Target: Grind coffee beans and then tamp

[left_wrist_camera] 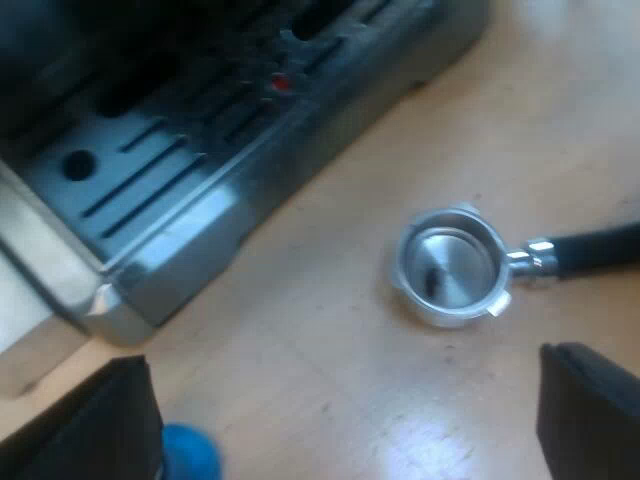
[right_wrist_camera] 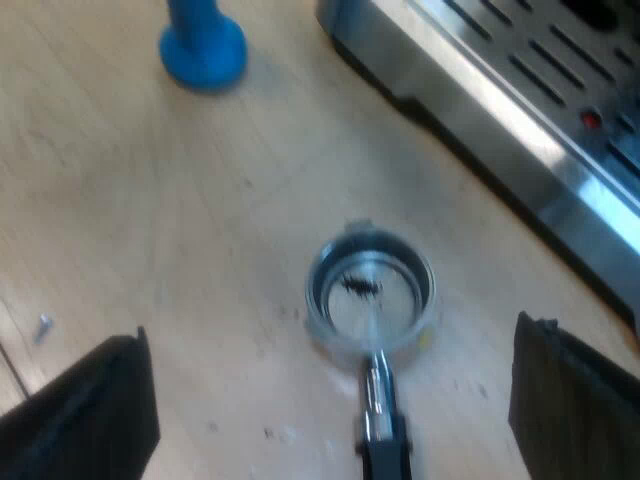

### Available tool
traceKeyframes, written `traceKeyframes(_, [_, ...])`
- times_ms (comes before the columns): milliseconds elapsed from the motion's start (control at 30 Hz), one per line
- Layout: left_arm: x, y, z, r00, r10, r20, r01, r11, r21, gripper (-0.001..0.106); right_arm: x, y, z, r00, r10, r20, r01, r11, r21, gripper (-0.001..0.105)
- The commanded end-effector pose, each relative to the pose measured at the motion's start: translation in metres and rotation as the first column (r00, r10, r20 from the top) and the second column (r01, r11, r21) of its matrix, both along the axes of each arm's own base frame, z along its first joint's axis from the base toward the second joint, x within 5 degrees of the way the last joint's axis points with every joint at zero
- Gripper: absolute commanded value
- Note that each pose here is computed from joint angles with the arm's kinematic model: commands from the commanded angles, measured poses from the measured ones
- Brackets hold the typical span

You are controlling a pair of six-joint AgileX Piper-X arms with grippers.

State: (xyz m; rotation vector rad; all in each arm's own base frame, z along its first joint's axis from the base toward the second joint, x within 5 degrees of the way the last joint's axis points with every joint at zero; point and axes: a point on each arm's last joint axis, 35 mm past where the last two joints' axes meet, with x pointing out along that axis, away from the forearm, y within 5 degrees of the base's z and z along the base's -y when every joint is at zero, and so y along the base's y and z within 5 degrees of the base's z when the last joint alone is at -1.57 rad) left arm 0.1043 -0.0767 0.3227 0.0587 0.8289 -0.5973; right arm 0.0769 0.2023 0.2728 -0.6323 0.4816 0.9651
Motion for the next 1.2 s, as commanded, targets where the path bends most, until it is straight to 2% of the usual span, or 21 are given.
traceKeyframes(33, [0.002,0.003,0.003,0.998,0.059,-0.022,-0.058,0.998,0.017,0.078,0.001,0.006,0.003,0.995,0.074,0.06,-0.078,0.995,0.062,0.074])
traceKeyframes(100, [0.008,0.007,0.002,0.992,0.12,-0.047,-0.119,0.993,0.024,0.078,0.001,0.009,0.0,0.989,0.121,0.089,-0.132,0.984,0.123,0.074])
traceKeyframes(233, [0.018,0.018,-0.002,0.976,0.209,-0.066,-0.206,0.977,0.049,0.078,0.002,0.012,-0.006,0.985,0.114,0.131,-0.14,0.967,0.212,0.074])
traceKeyframes(267, [0.022,0.021,-0.003,0.972,0.224,-0.074,-0.22,0.974,0.056,0.078,0.001,0.011,-0.008,0.985,0.114,0.129,-0.14,0.968,0.209,0.074])
traceKeyframes(333, [0.027,0.026,-0.006,0.968,0.234,-0.087,-0.228,0.971,0.072,0.078,0.001,0.011,-0.011,0.983,0.124,0.134,-0.153,0.96,0.233,0.074])
traceKeyframes(467, [0.029,0.026,-0.007,0.966,0.24,-0.093,-0.234,0.969,0.079,0.078,0.0,0.012,-0.015,0.98,0.144,0.138,-0.176,0.948,0.264,0.074])
traceKeyframes(500, [0.029,0.026,-0.007,0.966,0.24,-0.093,-0.234,0.969,0.079,0.078,0.0,0.012,-0.023,0.979,0.143,0.146,-0.18,0.943,0.281,0.074])
traceKeyframes(600, [0.035,0.025,-0.012,0.961,0.249,-0.12,-0.238,0.966,0.098,0.078,0.001,0.016,-0.034,0.98,0.143,0.14,-0.177,0.947,0.268,0.074])
traceKeyframes(633, [0.055,0.019,-0.034,0.935,0.272,-0.226,-0.231,0.954,0.191,0.078,0.003,0.021,-0.043,0.981,0.145,0.129,-0.174,0.952,0.251,0.074])
traceKeyframes(667, [0.057,0.018,-0.035,0.933,0.273,-0.235,-0.229,0.953,0.197,0.078,0.003,0.022,-0.044,0.981,0.145,0.126,-0.173,0.953,0.249,0.074])
traceKeyframes(833, [0.077,0.012,-0.062,0.891,0.287,-0.351,-0.196,0.942,0.274,0.078,0.004,0.023,-0.046,0.989,0.123,0.083,-0.141,0.953,0.268,0.074])
traceKeyframes(933, [0.085,0.009,-0.074,0.869,0.3,-0.393,-0.181,0.933,0.311,0.078,0.004,0.023,-0.046,0.989,0.122,0.082,-0.14,0.953,0.269,0.074])
traceKeyframes(1067, [0.094,0.009,-0.087,0.855,0.342,-0.39,-0.182,0.902,0.391,0.078,0.004,0.023,-0.046,0.989,0.122,0.082,-0.14,0.953,0.269,0.074])
traceKeyframes(1200, [0.1,0.006,-0.098,0.843,0.339,-0.418,-0.157,0.898,0.411,0.078,0.004,0.023,-0.046,0.989,0.122,0.082,-0.14,0.953,0.269,0.074])
